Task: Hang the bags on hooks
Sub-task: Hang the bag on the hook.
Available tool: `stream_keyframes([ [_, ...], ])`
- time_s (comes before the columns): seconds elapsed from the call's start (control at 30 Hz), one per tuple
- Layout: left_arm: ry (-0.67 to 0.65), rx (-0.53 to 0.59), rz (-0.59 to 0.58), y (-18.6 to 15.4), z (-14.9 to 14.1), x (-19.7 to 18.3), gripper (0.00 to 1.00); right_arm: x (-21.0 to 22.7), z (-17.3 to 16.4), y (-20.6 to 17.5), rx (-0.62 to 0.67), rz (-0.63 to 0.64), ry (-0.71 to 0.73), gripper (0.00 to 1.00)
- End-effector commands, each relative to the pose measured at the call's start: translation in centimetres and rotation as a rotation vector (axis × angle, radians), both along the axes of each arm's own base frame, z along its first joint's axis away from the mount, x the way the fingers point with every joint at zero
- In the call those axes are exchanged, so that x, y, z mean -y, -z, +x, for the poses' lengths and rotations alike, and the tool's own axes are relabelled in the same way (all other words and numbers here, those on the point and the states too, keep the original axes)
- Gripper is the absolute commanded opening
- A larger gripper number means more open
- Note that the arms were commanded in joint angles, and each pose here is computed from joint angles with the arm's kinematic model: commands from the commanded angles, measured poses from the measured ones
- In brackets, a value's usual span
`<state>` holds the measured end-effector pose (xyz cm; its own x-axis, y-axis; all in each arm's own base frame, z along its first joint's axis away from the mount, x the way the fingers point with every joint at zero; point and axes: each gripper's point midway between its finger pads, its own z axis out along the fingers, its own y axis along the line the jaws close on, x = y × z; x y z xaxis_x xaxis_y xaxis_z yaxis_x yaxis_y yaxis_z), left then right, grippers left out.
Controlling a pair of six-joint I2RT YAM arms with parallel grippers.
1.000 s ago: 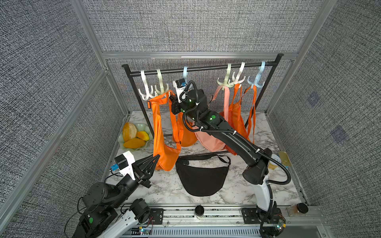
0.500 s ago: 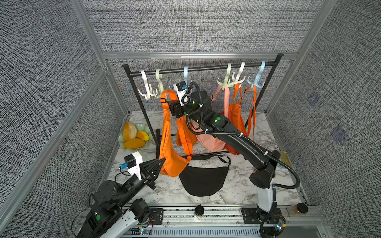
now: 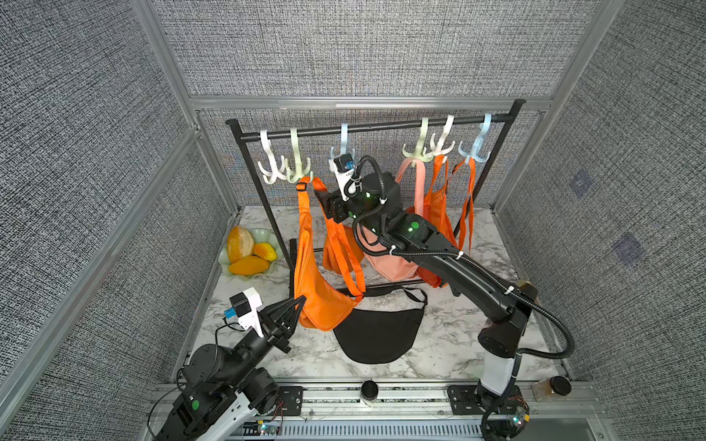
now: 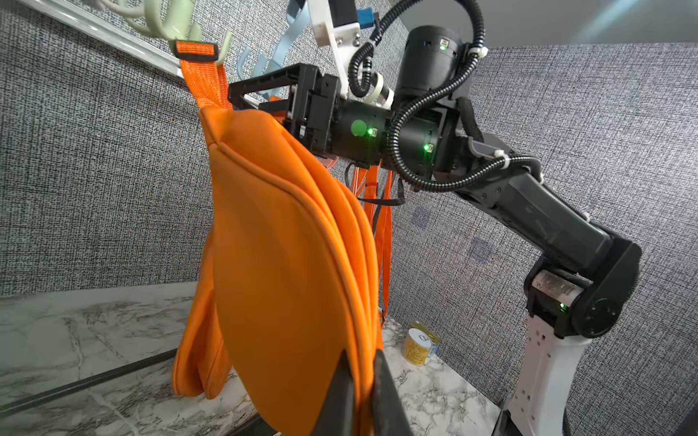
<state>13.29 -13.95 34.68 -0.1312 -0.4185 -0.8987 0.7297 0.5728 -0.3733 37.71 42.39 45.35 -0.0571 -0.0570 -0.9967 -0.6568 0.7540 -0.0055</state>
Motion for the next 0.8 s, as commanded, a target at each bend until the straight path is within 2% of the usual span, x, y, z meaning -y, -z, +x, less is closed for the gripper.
stream_keyframes([
  [0.0,-0.058,-0.049,-0.011,0.9,1.2,-0.4,0.26,0.4,-1.1,-1.1,0.029,0.018,-0.003,0.72],
  [0.1,-0.147,-0.122,0.014,2.5,2.7,-1.1,0.54,0.7,-2.1,-0.9,0.031,0.009,-0.008,0.72],
  [0.17,-0.215,-0.168,0.034,3.1,3.6,-1.9,0.64,0.9,-2.7,-0.7,0.032,-0.002,-0.009,0.73],
  [0.27,-0.274,-0.195,0.05,3.4,4.2,-2.6,0.66,1.4,-3.7,-0.6,0.037,-0.01,-0.009,0.73],
  [0.43,-0.281,-0.175,0.034,2.8,4.1,-2.9,0.67,1.9,-5.2,0.4,0.035,-0.024,-0.025,0.73],
  [0.77,-0.307,-0.201,0.055,3.6,4.9,-2.6,0.69,1.2,-7.0,6.4,-0.075,-0.103,-0.073,0.76],
])
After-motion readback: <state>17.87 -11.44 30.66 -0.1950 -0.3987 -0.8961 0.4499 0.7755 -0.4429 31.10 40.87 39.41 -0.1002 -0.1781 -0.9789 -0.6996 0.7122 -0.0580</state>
